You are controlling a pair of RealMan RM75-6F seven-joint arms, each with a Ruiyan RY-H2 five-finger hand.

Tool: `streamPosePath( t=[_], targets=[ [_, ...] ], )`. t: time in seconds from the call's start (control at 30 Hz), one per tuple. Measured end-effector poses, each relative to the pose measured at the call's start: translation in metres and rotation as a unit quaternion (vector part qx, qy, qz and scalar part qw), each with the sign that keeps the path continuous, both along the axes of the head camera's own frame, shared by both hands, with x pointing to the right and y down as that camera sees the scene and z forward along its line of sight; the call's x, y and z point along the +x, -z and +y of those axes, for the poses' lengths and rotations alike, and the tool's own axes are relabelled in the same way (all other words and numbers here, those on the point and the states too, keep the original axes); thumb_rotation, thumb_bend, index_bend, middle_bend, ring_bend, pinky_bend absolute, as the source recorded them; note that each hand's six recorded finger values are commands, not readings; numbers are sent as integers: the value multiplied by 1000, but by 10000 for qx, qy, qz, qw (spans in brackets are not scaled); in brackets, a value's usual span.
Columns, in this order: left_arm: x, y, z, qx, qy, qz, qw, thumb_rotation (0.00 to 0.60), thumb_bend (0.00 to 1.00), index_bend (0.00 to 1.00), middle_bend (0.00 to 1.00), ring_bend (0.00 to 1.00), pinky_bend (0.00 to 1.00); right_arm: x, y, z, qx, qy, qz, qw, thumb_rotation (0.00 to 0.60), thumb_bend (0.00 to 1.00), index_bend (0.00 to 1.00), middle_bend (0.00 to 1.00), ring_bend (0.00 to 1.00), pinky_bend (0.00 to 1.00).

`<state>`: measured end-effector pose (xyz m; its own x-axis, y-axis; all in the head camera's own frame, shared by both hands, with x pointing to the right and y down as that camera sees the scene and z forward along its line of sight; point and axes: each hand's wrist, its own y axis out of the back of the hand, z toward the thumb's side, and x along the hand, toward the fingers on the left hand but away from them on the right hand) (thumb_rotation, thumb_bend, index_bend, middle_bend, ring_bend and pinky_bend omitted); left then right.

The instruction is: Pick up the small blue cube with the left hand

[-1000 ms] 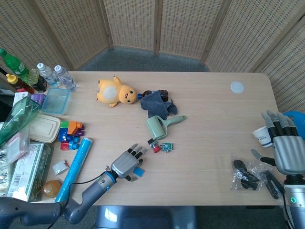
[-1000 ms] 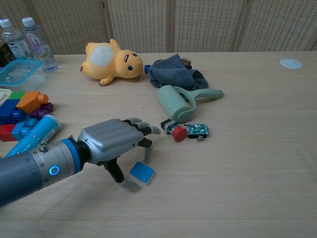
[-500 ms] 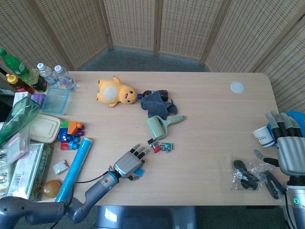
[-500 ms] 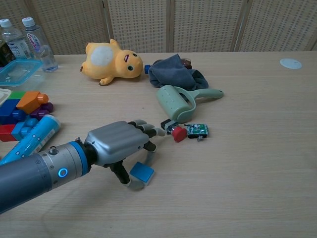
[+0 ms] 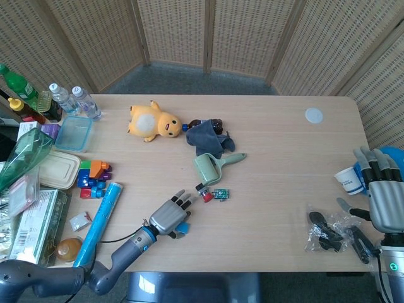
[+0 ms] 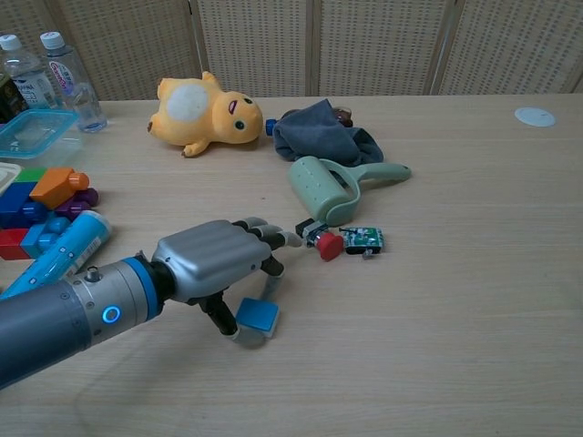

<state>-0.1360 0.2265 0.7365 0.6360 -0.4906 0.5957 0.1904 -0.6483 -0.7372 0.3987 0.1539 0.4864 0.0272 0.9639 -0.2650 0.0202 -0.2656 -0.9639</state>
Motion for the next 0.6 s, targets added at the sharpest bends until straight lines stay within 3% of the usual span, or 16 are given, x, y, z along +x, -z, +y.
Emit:
streamPosePath(
  t=[0.27, 0.47, 0.6],
  targets=[
    [-14, 26, -23, 158, 313, 243, 9991, 496, 388, 613, 0, 0, 0, -4, -3, -1, -32, 58, -33, 10000, 541, 147, 0, 0, 0, 0],
    [-31, 68, -54, 396, 647, 516, 9958, 496, 379, 605, 0, 0, 0, -10, -8, -3, -78, 127, -99, 9998, 539, 147, 0, 0, 0, 0],
    [-48, 107, -80, 702, 897, 672, 9912, 499, 377, 605, 0, 0, 0, -14, -12, -4, -105, 156, -160, 9997, 542, 147, 0, 0, 0, 0]
  ],
)
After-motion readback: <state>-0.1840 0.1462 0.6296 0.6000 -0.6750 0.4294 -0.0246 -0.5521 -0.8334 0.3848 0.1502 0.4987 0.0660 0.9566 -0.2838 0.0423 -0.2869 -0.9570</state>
